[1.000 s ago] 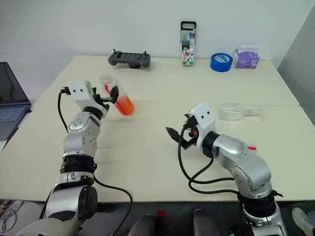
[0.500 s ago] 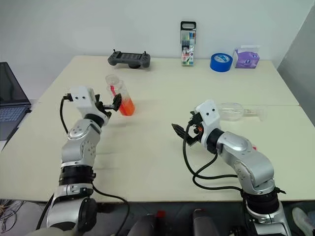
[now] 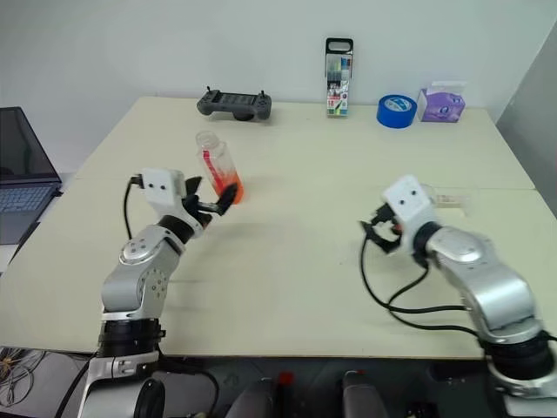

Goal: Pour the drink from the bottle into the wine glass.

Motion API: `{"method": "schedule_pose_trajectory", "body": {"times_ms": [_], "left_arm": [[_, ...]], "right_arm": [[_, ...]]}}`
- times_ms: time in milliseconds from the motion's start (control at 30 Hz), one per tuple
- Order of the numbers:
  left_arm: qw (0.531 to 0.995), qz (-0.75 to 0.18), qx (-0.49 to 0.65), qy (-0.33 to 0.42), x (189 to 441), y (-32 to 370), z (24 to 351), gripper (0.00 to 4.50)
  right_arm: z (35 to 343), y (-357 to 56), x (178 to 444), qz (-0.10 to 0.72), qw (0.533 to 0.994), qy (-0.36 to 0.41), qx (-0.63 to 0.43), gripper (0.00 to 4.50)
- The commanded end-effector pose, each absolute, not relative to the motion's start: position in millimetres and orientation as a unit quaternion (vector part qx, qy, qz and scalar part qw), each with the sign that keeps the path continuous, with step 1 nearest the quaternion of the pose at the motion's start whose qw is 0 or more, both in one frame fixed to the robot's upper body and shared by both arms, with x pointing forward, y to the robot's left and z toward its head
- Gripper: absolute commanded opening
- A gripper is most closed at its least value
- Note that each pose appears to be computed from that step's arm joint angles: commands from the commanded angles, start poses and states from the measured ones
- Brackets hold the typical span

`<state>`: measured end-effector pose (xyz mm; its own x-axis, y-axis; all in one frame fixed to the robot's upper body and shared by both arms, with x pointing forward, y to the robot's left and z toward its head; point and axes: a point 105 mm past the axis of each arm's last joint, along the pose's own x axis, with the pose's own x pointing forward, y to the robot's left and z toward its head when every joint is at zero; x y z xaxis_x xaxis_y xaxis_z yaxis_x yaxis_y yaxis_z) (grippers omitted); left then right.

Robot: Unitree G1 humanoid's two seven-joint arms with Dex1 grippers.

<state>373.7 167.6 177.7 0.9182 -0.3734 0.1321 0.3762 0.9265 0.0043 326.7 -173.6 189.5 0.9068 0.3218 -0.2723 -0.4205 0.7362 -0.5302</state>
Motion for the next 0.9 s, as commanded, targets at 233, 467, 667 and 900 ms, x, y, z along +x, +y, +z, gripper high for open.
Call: {"method": "schedule_pose_trajectory", "body": {"times_ms": [233,467,667,900], "left_arm": [[0.885,-0.463,0.042,-0.018,305,54,156,4.48],[0.875,-0.479,0.059,-0.016,306,16,151,4.48],[0.874,-0.483,0.038,-0.031,304,0,159,4.48],[0.876,-0.480,0.035,-0.035,305,0,162,4.48]], "right_arm": [[193,-227,348,0.111,0.835,0.083,-0.533,4.50],[171,-253,388,0.065,0.801,0.092,-0.588,4.50],[151,-271,409,0.049,0.779,0.101,-0.617,4.50],[149,-280,433,0.023,0.736,0.085,-0.672,4.50]]}}
